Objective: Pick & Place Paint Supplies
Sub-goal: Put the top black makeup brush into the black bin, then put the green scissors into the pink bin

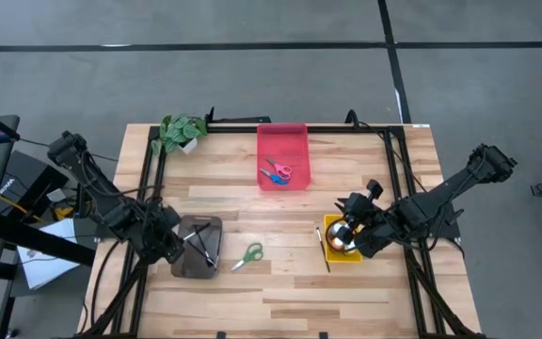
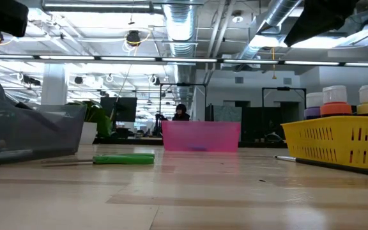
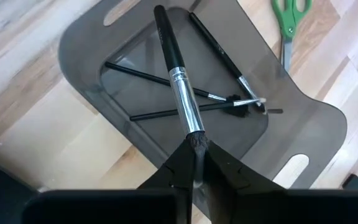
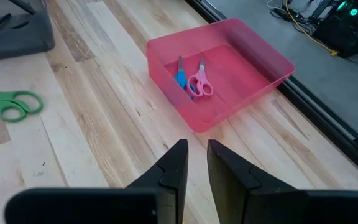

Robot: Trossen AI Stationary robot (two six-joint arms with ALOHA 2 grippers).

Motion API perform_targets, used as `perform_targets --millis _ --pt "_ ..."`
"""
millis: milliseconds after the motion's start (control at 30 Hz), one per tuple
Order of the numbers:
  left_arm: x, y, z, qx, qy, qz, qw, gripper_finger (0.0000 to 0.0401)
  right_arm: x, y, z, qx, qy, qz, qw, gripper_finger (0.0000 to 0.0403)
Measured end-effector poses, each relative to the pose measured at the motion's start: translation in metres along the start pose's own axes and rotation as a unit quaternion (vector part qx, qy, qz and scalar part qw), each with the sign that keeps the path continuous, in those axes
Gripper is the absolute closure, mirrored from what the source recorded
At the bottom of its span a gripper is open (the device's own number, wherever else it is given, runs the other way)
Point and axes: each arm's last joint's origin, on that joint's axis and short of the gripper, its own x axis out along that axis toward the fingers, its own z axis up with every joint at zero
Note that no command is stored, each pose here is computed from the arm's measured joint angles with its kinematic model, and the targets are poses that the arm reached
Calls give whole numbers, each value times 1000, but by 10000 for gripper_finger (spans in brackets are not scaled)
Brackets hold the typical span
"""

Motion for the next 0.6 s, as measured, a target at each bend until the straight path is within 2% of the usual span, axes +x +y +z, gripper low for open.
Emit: perform_targets --millis 600 --pt "0 -3 0 -2 4 -14 1000 292 0 0 0 -3 2 0 1000 346"
